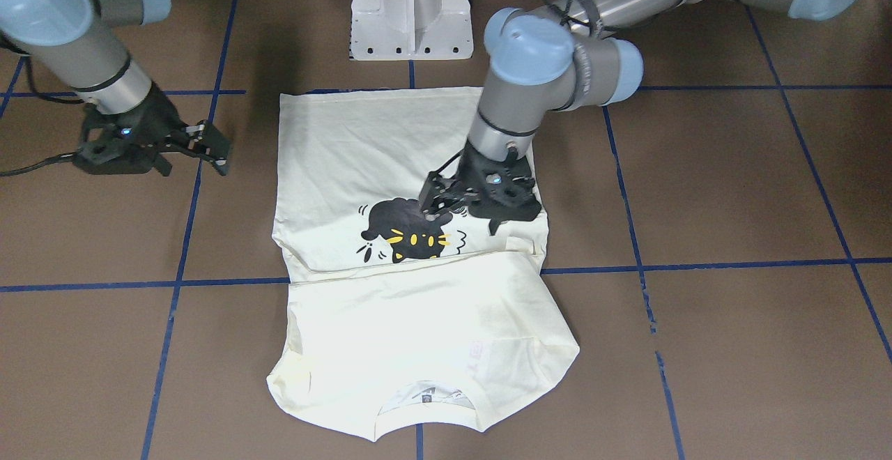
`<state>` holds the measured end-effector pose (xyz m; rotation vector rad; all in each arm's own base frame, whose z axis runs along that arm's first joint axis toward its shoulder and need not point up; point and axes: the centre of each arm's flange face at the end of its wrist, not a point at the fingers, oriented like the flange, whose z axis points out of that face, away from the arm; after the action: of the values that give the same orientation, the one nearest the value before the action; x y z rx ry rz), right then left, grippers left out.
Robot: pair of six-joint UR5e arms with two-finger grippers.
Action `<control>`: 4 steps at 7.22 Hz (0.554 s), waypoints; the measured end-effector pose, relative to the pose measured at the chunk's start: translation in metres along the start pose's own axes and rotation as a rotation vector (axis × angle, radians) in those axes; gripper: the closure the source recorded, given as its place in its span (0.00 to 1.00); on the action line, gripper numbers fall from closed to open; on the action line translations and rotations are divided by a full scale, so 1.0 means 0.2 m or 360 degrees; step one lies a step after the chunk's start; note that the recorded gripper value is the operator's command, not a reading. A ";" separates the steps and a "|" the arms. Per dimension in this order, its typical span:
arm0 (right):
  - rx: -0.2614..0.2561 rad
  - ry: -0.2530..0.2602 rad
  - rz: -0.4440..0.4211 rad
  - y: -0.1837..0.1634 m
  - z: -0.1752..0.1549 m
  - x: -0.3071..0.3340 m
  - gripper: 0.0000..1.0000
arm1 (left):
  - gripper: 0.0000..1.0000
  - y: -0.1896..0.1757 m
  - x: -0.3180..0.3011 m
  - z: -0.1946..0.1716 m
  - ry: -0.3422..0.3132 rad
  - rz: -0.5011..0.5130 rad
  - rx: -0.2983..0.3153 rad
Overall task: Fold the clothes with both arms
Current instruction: 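Release the sleeve and withdraw the left gripper while the right gripper moves to the hem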
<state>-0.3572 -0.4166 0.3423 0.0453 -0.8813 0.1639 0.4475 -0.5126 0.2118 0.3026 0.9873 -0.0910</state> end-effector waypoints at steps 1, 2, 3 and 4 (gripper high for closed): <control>0.0019 -0.0017 0.0050 0.23 0.10 -0.11 0.00 | 0.00 0.12 -0.22 -0.14 -0.0029 0.0076 -0.0010; 0.0031 -0.0018 0.0084 0.47 0.21 -0.16 0.00 | 0.00 0.22 -0.38 -0.24 -0.0053 0.0120 -0.0020; 0.0024 -0.0013 0.0109 0.66 0.26 -0.15 0.00 | 0.00 0.28 -0.47 -0.31 -0.0061 0.0140 -0.0025; 0.0005 -0.0001 0.0120 0.79 0.27 -0.12 0.00 | 0.00 0.31 -0.50 -0.34 -0.0059 0.0150 -0.0028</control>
<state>-0.4385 -0.2699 0.3539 0.0151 -0.8840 0.2354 0.3500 -0.4398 0.2729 0.3295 0.9356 -0.0021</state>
